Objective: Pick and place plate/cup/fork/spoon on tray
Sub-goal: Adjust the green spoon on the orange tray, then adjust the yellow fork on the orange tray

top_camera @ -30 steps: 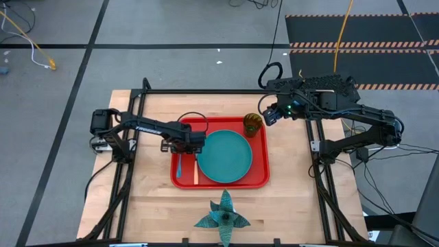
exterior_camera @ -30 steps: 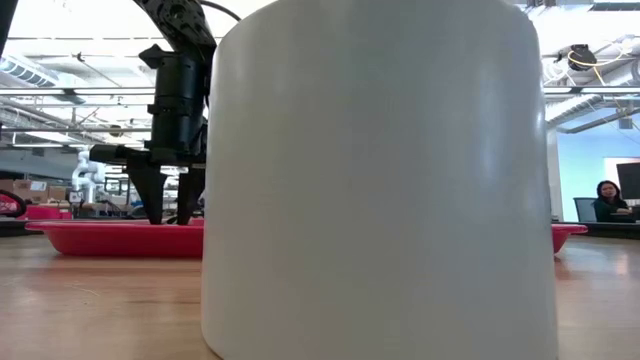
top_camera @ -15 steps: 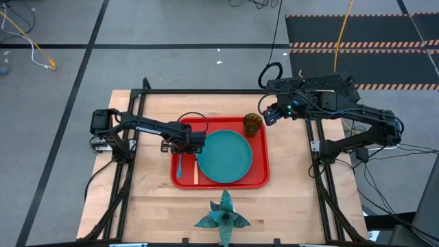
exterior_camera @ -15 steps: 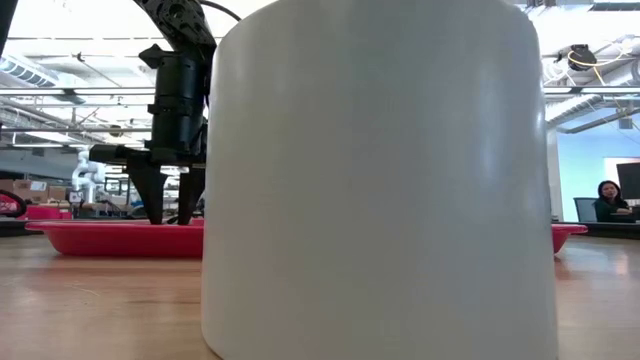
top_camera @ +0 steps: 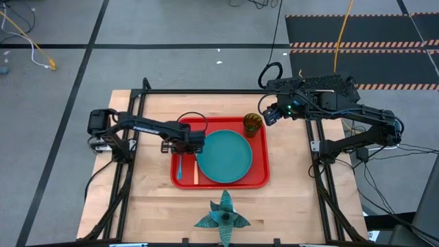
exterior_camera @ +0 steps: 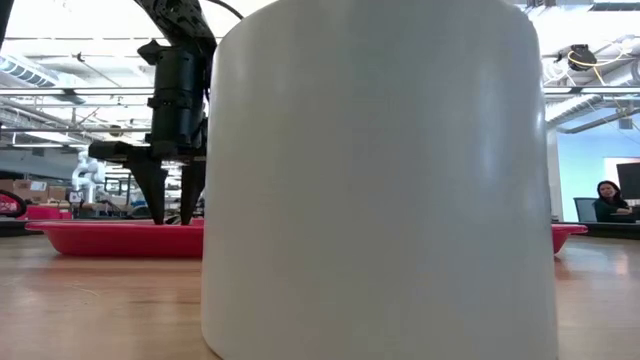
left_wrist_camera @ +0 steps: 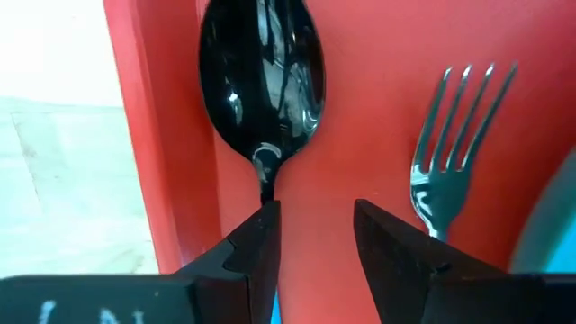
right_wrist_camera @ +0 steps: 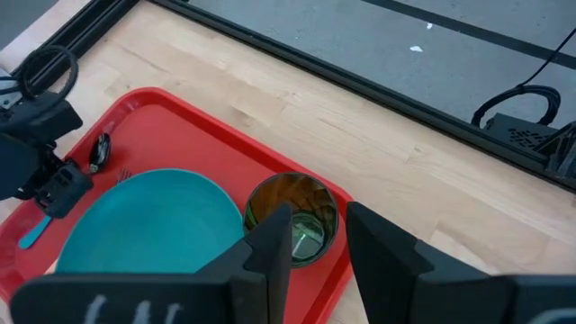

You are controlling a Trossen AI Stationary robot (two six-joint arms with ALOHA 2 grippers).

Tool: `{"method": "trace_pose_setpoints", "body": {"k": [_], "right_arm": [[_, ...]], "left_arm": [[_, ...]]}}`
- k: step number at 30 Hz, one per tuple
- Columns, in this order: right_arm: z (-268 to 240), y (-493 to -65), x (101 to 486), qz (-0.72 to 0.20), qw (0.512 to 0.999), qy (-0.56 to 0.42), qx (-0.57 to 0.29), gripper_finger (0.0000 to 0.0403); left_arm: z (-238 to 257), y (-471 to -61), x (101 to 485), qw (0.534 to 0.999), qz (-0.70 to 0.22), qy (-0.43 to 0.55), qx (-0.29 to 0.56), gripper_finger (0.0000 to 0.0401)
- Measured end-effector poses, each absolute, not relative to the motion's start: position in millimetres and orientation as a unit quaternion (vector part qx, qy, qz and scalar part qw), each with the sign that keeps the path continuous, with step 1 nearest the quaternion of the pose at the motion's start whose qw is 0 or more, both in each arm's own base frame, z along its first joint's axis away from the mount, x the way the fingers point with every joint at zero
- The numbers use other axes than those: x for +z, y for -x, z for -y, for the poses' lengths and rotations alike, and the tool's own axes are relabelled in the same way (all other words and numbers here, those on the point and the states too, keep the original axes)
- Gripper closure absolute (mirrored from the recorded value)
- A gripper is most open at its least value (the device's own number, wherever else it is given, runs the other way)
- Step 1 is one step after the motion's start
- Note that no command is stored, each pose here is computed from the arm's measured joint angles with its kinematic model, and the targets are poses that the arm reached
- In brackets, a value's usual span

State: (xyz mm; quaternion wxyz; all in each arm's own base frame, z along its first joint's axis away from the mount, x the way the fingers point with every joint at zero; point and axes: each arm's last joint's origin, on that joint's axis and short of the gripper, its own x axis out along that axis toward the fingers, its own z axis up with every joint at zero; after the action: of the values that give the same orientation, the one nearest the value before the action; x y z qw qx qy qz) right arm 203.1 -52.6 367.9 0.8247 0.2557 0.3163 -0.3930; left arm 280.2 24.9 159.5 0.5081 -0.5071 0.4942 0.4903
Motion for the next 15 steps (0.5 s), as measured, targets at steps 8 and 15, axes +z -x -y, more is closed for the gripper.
{"method": "trace_pose_setpoints", "body": {"k": [8, 15], "right_arm": [[52.6, -203.0, 367.8, -0.316, 0.825, -0.255, -0.393, 0.0303], [52.7, -203.1, 367.8, -0.316, 0.825, -0.255, -0.394, 0.0303]], "left_arm": [[-25.6, -278.1, 165.0, 0.519, -0.482, 0.502, 0.496, 0.0256], [-25.6, -278.1, 165.0, 0.519, -0.483, 0.501, 0.496, 0.0256]]}}
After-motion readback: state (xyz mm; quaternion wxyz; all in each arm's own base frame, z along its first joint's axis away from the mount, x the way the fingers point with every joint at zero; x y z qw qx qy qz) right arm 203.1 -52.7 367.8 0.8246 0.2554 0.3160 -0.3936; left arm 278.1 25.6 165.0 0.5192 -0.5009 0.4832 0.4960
